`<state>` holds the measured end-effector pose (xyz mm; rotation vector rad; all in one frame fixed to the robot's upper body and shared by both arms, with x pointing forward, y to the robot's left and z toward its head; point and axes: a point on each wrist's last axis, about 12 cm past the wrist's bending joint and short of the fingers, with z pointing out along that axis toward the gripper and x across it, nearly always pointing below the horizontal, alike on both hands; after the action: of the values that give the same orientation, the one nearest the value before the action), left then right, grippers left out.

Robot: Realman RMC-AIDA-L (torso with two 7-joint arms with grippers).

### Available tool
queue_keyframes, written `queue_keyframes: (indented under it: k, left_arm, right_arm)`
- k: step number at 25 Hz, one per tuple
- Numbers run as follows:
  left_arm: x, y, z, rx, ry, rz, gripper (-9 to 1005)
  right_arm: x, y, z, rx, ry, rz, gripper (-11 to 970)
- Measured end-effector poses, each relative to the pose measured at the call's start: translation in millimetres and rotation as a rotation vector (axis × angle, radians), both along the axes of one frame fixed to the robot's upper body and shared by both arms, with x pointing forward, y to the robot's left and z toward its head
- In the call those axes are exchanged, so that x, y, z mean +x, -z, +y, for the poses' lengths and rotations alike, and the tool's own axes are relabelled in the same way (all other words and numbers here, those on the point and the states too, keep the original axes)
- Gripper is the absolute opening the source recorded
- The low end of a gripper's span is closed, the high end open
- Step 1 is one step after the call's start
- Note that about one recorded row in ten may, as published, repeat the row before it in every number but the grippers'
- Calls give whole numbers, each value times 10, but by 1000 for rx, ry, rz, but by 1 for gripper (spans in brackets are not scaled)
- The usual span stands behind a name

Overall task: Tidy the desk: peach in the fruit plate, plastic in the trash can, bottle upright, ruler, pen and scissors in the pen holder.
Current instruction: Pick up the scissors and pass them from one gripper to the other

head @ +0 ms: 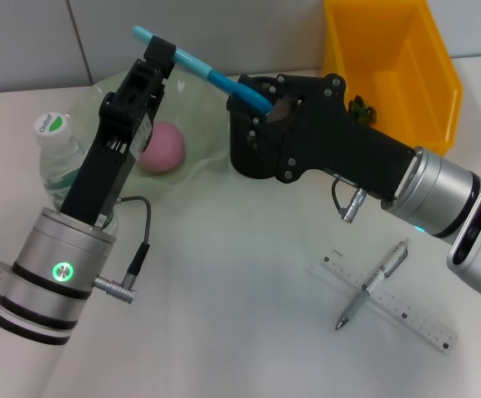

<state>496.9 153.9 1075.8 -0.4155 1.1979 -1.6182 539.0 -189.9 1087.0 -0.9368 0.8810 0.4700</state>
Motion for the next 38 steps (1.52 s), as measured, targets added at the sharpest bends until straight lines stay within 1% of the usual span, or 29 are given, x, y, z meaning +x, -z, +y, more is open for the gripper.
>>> queue_keyframes:
  k: [9, 14, 19, 24, 29, 38]
  left_arm:
    - [-3, 2, -1, 1, 2, 0, 301]
    - [-2, 1, 0, 1, 1, 0, 304]
    - [3, -2, 1, 10, 0, -8, 307]
    - [4, -29, -17, 19, 21, -41, 309]
    - [-7, -2, 7, 23, 8, -27, 312]
    - [-17, 4, 9, 21, 6, -22, 556]
  right_arm:
    - [0, -1, 0, 0, 0, 0, 163]
    - [4, -5, 1, 1, 0, -2, 143]
    - [5, -5, 1, 1, 0, -2, 92]
    - [2, -6, 5, 3, -2, -2, 91]
    - [-3, -2, 1, 3, -1, -1, 90]
    - [-12, 4, -11, 4, 1, 0, 88]
